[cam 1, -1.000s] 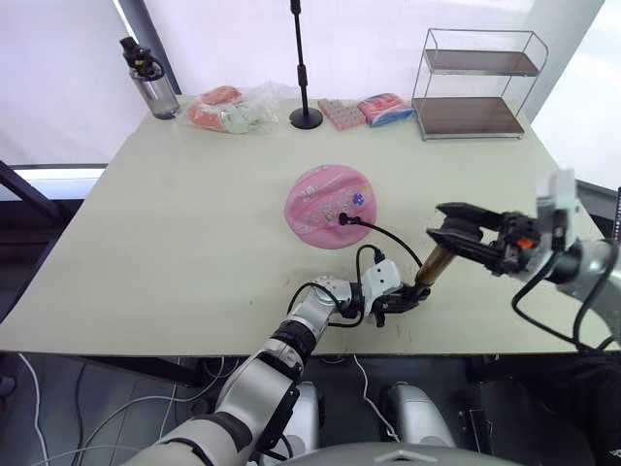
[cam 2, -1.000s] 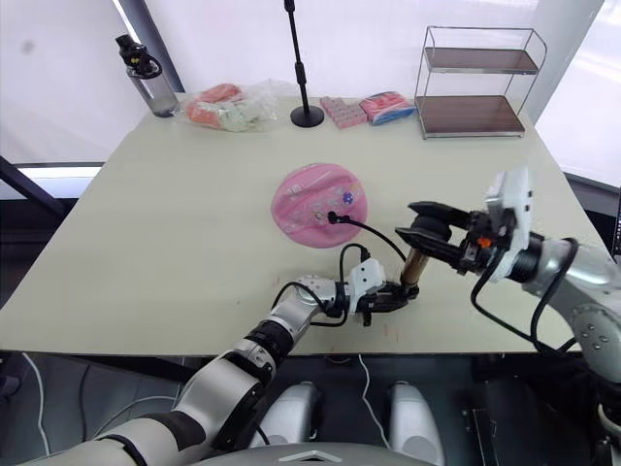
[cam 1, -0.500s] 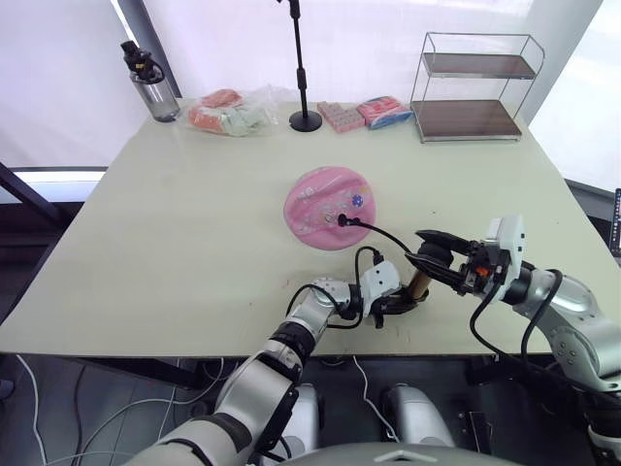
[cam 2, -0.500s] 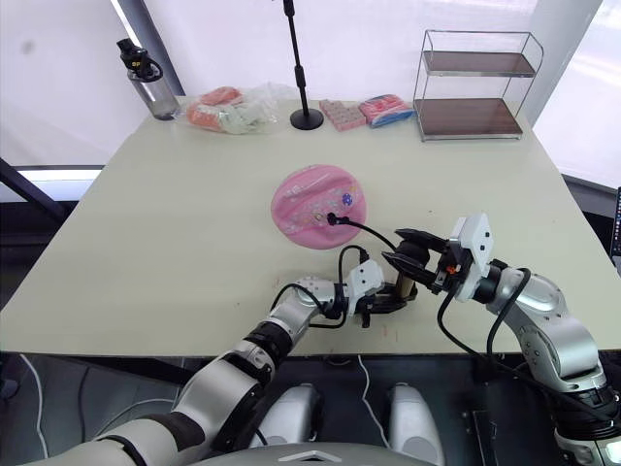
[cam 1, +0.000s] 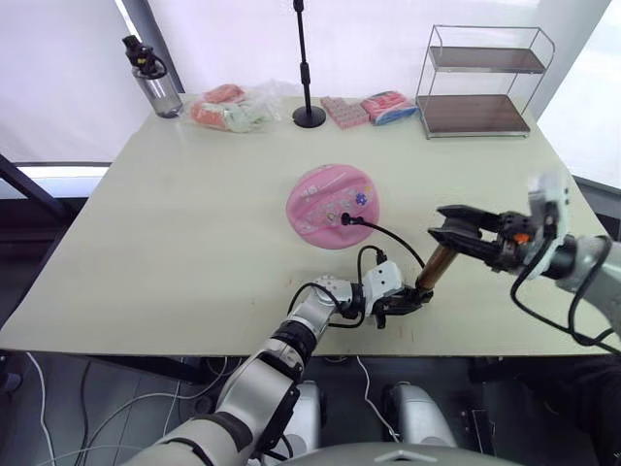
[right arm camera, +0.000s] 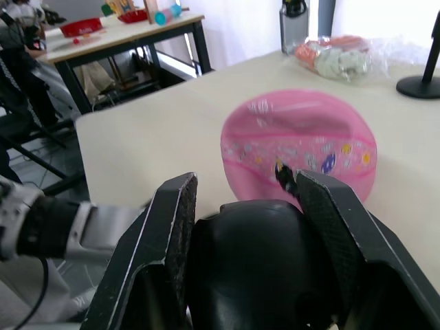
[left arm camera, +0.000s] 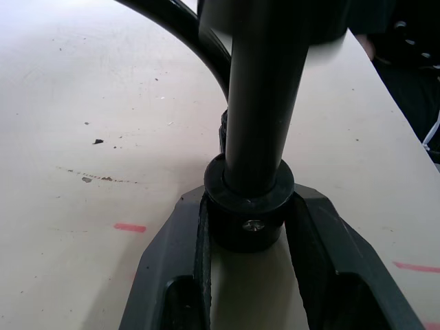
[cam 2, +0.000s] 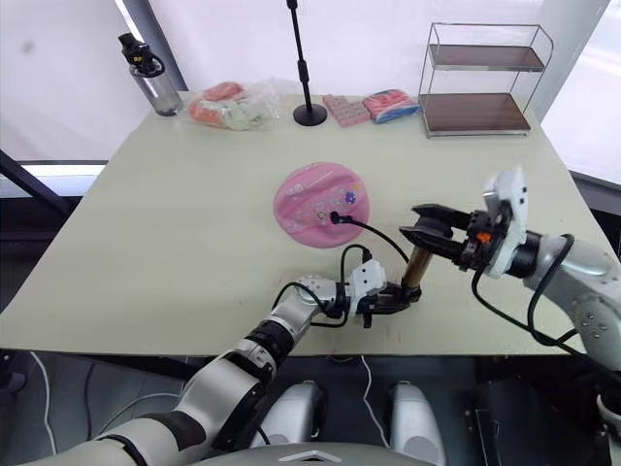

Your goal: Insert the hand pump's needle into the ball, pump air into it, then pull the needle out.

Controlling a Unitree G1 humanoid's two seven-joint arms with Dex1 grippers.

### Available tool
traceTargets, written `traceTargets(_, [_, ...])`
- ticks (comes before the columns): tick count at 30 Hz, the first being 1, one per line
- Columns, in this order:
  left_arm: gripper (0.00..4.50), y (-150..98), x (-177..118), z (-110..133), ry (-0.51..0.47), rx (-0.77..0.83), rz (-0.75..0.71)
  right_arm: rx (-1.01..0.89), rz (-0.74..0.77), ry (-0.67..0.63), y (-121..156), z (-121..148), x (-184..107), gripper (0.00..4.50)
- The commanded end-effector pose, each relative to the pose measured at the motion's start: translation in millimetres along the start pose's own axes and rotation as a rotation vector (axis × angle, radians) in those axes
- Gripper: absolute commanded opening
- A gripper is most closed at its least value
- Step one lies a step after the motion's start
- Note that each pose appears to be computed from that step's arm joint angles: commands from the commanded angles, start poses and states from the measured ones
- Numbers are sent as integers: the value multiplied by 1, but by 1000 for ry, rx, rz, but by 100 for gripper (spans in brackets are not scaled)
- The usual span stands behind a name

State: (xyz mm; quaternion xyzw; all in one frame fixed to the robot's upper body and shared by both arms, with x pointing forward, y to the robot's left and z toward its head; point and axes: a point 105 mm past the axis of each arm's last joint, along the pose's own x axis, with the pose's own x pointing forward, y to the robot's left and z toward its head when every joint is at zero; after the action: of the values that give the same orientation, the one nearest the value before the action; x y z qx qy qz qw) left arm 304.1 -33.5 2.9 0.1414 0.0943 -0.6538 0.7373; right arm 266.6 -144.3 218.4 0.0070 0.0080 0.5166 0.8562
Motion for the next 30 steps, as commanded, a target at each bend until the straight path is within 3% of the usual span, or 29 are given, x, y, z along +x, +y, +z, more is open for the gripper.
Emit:
traceTargets(1, [107, -14, -5, -32, 101, -78, -39, -108, -14, -79, 5, 47, -13, 183])
traceTargets(11, [107, -16, -5, -36, 119, -82, -43, -145, -9, -141, 9, 103, -28, 183])
traceTargets(16, [107, -15, -6, -36, 120, -82, -38, -135, -8, -142, 8, 108, -28, 183])
traceTargets(22, [107, -14, -6, -34, 100, -93, -28, -33, -10, 4, 4, 47, -15, 183])
traceTargets(30, [107, -15, -5, -33, 87, -88, -24, 49, -41, 81, -5, -30, -2, 183])
